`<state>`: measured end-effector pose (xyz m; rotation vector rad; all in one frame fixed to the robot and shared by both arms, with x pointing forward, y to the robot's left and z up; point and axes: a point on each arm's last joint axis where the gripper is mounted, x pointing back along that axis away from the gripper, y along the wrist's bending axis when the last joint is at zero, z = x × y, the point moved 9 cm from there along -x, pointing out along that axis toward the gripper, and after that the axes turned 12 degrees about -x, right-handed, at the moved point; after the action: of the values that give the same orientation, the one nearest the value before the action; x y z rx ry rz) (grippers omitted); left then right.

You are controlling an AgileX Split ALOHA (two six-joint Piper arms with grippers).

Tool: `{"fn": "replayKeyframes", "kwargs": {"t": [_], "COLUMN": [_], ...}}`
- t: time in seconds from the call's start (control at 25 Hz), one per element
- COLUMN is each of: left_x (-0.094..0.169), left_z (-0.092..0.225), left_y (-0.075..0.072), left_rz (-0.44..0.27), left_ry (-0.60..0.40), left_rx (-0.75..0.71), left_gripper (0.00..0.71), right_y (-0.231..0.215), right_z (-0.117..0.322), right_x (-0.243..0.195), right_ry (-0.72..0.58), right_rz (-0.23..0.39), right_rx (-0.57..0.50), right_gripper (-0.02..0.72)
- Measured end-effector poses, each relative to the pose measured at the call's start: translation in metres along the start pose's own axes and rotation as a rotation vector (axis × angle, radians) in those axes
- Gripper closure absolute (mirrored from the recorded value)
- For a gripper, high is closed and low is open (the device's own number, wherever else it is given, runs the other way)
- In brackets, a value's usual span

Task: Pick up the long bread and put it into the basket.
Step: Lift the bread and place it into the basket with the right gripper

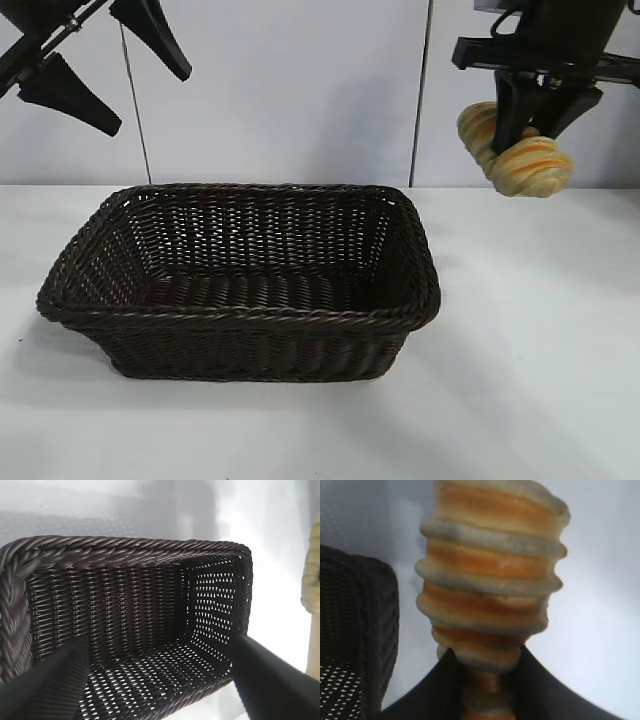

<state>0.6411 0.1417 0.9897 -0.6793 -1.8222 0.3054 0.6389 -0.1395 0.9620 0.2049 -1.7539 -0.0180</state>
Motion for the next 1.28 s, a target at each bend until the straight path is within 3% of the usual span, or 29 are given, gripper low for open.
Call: {"fn": "replayKeyframes", "kwargs": {"t": [0.52, 1.0, 1.28], "left_x": [0.000, 0.000, 0.000], "left_z": [0.000, 0.001, 0.001], "left_y": [0.000, 0.001, 0.001], "left_rz": [0.000, -0.003, -0.004], "left_ry": [0.000, 0.005, 0.005], "left_rx": [0.000, -0.002, -0.003], "left_gripper": [0.139, 0.139, 0.139], "right_y": [0.106, 0.116, 0.117], "right_z": [0.025, 0.022, 0.021], "right_x": [-0.021, -0.069, -0.069], "right_ry": [-0.034, -0.017, -0.019], "right_rz": [-0.076, -0.067, -0.067], "right_rx": [0.232, 0.247, 0.247], "right_gripper": [0.492, 0.484, 0.265]}}
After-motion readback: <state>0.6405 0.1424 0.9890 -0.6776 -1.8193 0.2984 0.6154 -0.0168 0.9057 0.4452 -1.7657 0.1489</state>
